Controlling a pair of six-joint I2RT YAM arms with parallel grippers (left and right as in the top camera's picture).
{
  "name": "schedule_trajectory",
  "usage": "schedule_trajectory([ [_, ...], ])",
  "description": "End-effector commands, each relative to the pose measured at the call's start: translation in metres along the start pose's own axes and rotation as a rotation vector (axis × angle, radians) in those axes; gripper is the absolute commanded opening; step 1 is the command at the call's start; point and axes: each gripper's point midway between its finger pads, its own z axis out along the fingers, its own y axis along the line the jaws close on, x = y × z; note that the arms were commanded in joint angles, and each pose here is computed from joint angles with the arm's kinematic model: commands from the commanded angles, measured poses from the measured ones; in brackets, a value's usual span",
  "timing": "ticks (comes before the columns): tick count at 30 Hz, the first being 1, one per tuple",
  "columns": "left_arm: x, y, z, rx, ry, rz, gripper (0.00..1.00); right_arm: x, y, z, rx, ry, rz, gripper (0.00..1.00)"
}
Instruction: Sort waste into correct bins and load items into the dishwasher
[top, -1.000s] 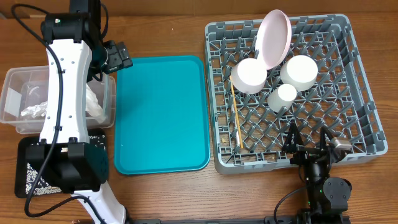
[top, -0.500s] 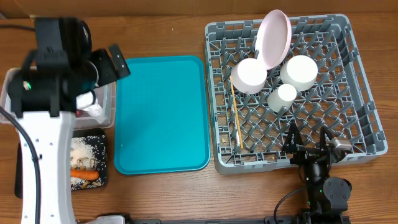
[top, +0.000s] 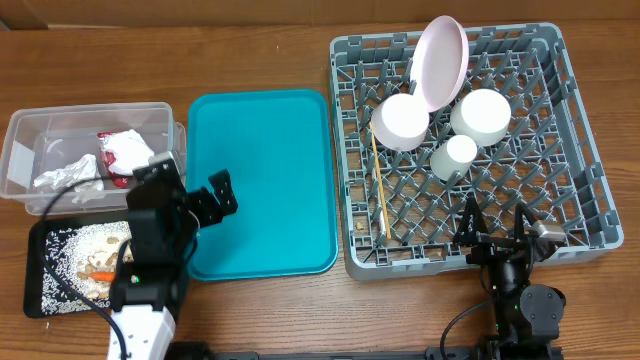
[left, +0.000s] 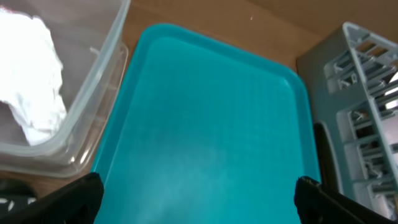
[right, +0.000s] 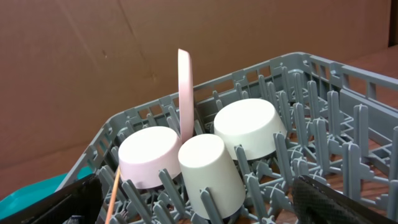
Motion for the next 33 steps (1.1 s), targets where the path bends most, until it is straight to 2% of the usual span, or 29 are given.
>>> schedule_trajectory([
  [1,0.03,0.005,0.007,0.072,-0.088,0.028,1.0,0.001,-0.001,0.0,-0.001,-0.004,-0.007,1.0],
  [6,0.058,0.017,0.009,0.105,-0.169,0.028,1.0,0.001,-0.001,0.0,-0.001,-0.004,-0.007,1.0],
  [13,0.092,0.032,0.009,0.1,-0.178,0.03,1.0,0.001,-0.001,0.0,-0.001,-0.004,-0.007,1.0],
  [20,0.073,0.048,-0.009,-0.014,-0.294,0.141,1.0,0.001,-0.001,0.0,-0.001,-0.004,-0.007,1.0],
  [33,0.046,0.034,-0.036,-0.031,-0.466,0.459,1.0,0.001,-0.001,0.0,-0.001,-0.004,-0.007,1.0],
])
